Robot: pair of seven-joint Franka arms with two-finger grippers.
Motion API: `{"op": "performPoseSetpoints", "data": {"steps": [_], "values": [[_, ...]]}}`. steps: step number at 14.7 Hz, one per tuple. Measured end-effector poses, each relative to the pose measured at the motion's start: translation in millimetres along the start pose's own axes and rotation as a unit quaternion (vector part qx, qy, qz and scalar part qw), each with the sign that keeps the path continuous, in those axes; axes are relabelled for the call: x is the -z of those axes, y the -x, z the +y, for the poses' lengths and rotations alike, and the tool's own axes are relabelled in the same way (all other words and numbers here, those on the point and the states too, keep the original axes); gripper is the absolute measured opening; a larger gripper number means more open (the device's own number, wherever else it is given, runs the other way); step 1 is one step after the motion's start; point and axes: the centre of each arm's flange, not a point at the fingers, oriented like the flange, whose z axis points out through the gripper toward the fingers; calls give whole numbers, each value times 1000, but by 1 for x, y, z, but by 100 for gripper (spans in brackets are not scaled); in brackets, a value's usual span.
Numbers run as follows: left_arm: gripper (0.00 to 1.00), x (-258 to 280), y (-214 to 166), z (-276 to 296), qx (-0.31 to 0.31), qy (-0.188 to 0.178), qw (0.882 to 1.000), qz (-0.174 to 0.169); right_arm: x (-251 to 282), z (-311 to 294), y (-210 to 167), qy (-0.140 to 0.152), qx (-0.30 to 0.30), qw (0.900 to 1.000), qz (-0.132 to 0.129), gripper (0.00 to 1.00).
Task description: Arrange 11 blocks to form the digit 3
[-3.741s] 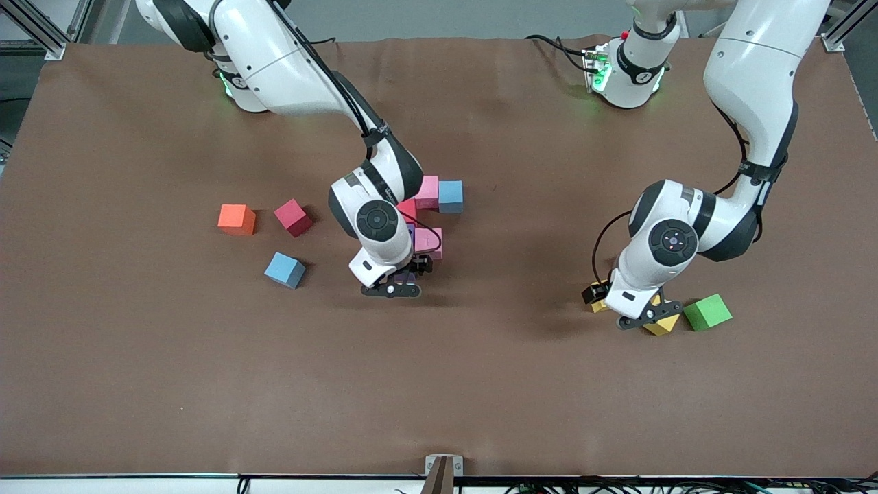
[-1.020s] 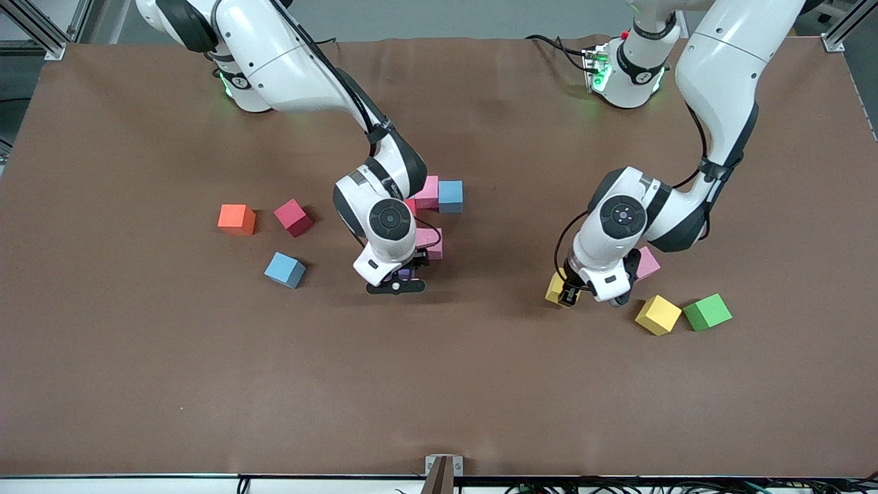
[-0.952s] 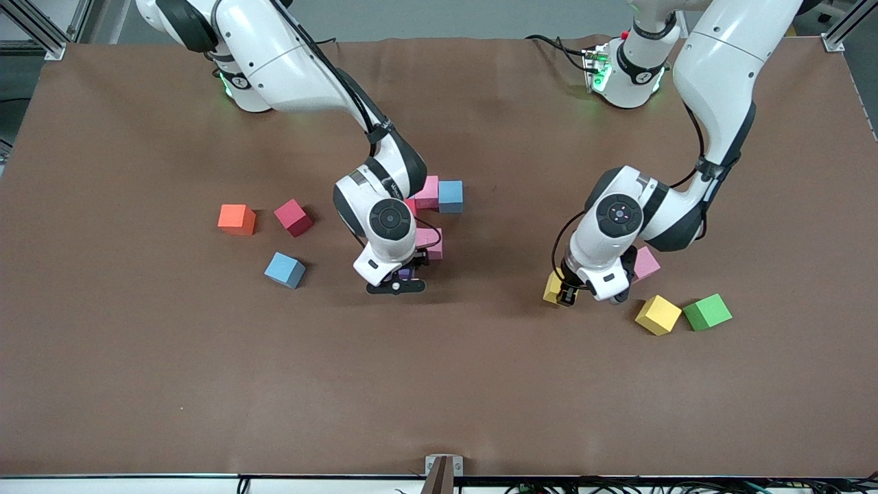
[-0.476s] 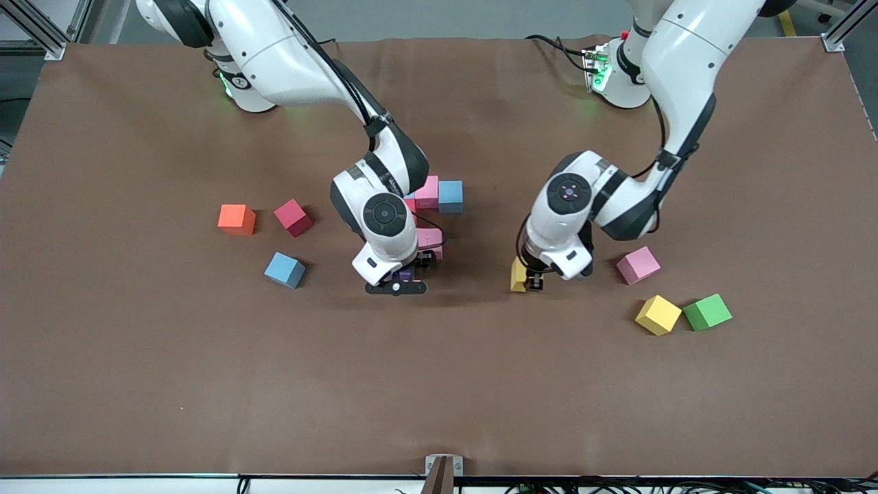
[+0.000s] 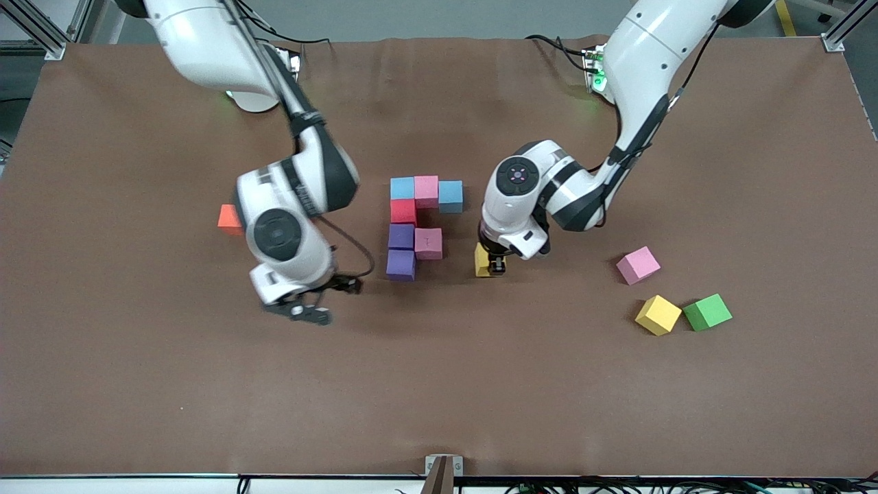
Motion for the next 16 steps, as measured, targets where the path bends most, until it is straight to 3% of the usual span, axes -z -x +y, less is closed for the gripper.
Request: {"op": "performPoseSetpoints", "data": {"steps": [3,7,16], "values": [[61,-13,21,-11,-3,-8,1000,-3,-23,60,-11,4,-41,999,-16,100],[61,-16,36,-24,-8,-11,1000,1,-79,114,10,-22,-70,997,14,100],[61,-18,54,-33,-13,-21,1000,16,-131,127,42,-31,-67,997,31,100]]}}
